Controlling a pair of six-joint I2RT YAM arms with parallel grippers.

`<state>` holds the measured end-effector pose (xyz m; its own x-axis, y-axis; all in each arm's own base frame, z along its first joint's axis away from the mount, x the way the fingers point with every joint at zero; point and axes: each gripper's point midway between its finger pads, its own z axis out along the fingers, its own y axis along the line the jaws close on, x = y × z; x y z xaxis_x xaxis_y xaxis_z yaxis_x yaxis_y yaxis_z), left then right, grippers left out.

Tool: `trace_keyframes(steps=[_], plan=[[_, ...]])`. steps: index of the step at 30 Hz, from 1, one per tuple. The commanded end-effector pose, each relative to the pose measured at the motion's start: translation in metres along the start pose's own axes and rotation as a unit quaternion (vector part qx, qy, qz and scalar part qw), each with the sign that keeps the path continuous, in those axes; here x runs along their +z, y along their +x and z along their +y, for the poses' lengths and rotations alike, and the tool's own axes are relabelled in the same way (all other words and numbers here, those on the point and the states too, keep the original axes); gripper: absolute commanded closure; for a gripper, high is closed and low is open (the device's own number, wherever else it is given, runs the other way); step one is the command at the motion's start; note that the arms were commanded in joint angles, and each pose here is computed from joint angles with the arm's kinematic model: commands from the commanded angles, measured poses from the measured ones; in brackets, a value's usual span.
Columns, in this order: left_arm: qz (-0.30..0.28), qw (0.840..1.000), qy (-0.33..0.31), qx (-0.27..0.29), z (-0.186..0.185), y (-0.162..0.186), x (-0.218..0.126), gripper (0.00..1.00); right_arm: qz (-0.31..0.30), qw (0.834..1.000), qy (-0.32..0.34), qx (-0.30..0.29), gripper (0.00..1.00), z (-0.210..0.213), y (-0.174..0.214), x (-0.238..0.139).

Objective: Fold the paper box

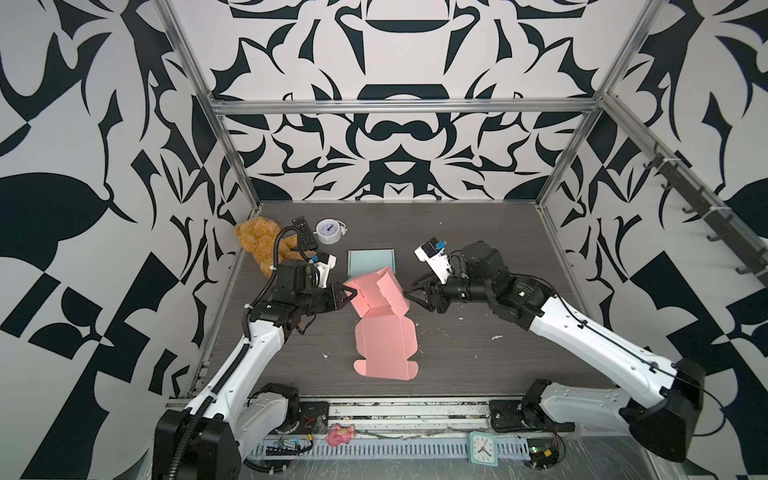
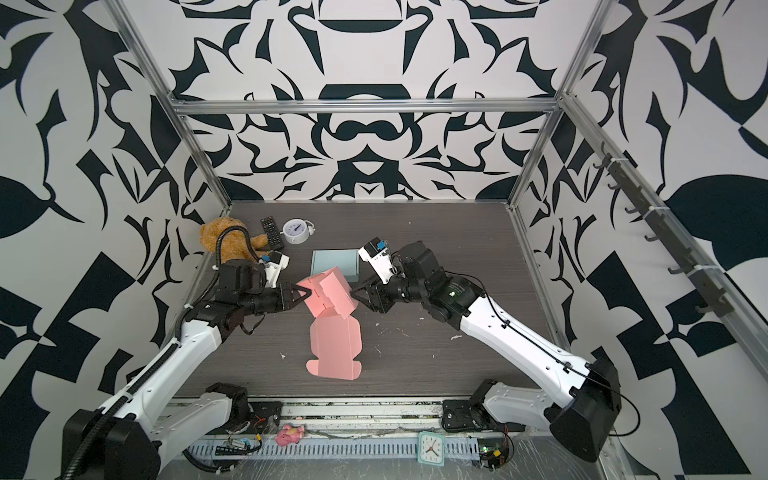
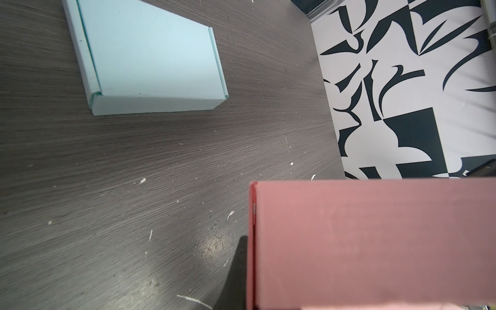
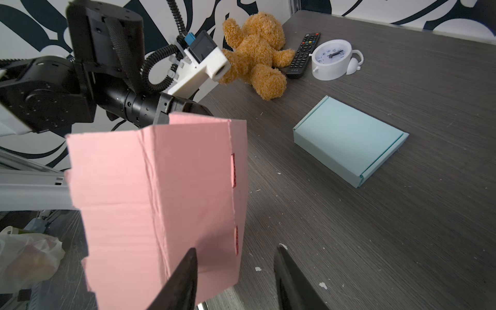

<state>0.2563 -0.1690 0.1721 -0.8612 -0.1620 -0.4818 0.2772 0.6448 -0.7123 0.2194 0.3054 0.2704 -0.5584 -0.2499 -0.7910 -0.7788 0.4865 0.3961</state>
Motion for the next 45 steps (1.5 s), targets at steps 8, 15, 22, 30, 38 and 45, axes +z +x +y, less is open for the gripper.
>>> trace_keyframes(steps=[8, 15, 22, 30, 38, 45], plan=[[0.007, 0.999, -0.048, -0.012, 0.015, 0.004, -0.005, 0.94, -0.010, 0.999, 0.011, -0.046, 0.53, 0.019, -0.014, 0.013], [0.004, 0.998, -0.060, -0.014, 0.018, 0.004, -0.006, 0.94, -0.003, 0.998, 0.035, -0.057, 0.53, 0.021, -0.015, 0.025], [-0.002, 0.996, -0.088, -0.023, 0.028, 0.003, -0.008, 0.94, 0.019, 0.992, 0.100, -0.071, 0.54, 0.016, -0.015, 0.039], [-0.018, 0.993, -0.114, -0.037, 0.034, 0.000, -0.014, 0.94, 0.050, 0.981, 0.169, -0.083, 0.55, 0.010, -0.014, 0.054], [-0.033, 0.990, -0.124, -0.054, 0.037, 0.001, -0.019, 0.94, 0.063, 0.970, 0.216, -0.095, 0.61, 0.009, -0.016, 0.064], [-0.038, 0.988, -0.127, -0.075, 0.040, 0.005, -0.020, 0.94, 0.080, 0.951, 0.279, -0.108, 0.61, 0.003, -0.016, 0.070]])
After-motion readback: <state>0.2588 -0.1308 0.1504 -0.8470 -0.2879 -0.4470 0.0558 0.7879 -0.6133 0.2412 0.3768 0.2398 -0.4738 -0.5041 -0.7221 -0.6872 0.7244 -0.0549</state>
